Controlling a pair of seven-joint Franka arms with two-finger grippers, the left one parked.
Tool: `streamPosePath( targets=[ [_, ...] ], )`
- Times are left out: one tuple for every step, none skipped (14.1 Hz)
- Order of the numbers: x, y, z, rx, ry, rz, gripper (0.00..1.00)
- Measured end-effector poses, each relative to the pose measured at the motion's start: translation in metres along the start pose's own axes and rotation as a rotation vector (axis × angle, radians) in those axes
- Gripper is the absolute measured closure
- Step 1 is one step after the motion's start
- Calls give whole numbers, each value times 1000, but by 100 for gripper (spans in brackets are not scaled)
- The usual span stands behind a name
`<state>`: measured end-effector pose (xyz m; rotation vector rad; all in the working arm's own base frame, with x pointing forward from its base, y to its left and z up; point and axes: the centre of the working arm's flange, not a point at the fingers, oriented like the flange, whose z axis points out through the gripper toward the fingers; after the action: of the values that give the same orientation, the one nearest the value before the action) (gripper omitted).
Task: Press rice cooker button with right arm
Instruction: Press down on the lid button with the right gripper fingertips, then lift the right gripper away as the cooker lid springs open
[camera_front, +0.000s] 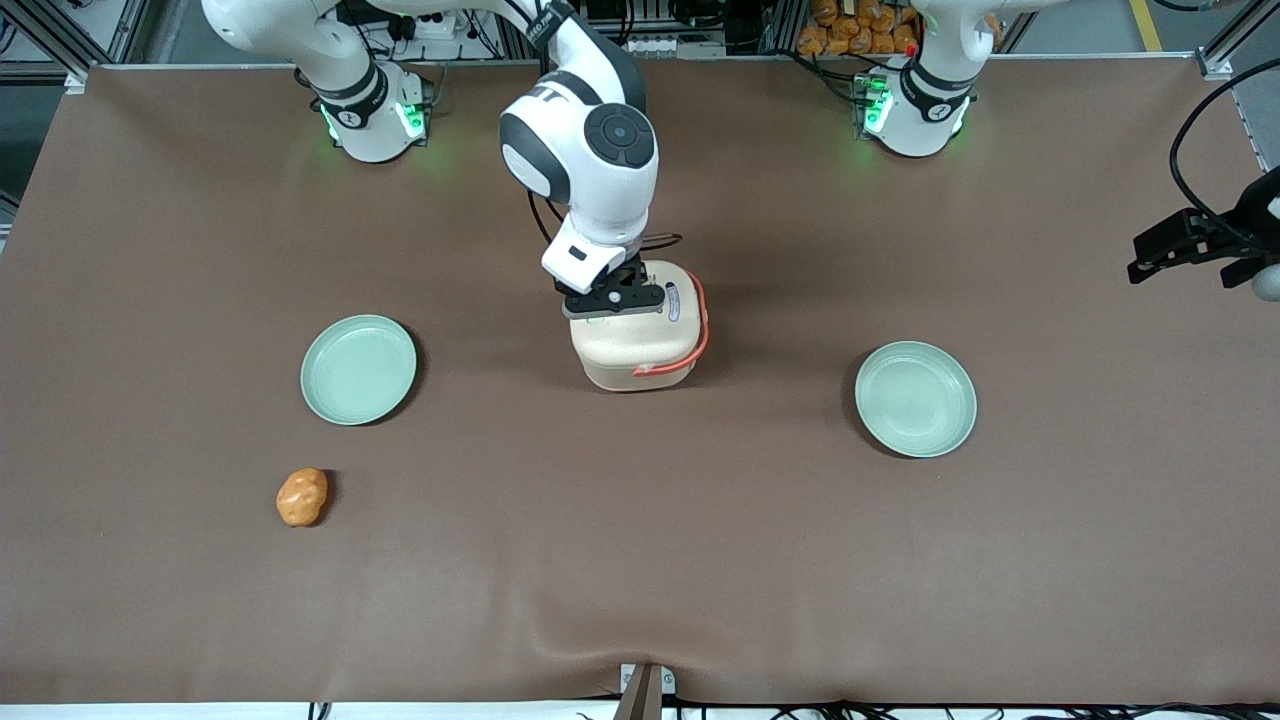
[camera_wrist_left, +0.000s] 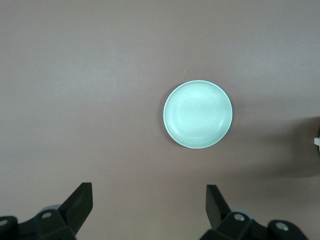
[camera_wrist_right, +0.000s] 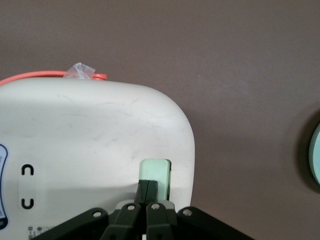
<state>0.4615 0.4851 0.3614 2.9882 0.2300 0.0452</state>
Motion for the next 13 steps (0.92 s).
streamPosePath(
  targets=[
    [0, 0, 0, 0, 0, 6, 99],
    [0, 0, 0, -1, 0, 12, 99],
    [0, 0, 0, -1, 0, 16, 99],
    [0, 0, 0, -1, 0, 17, 99],
    [0, 0, 0, -1, 1, 19, 99],
    [2, 1, -2, -1, 2, 23, 94],
    [4, 4, -5, -7, -1, 30, 86],
    [8, 8, -14, -12, -4, 40, 74],
    [13, 12, -29, -12, -7, 54, 65],
    [19, 17, -49, -9, -18, 73, 53],
    [24, 25, -72, 3, -36, 95, 44],
    [28, 35, -97, 21, -57, 119, 34],
    [33, 49, -118, 38, -75, 143, 23]
  ],
)
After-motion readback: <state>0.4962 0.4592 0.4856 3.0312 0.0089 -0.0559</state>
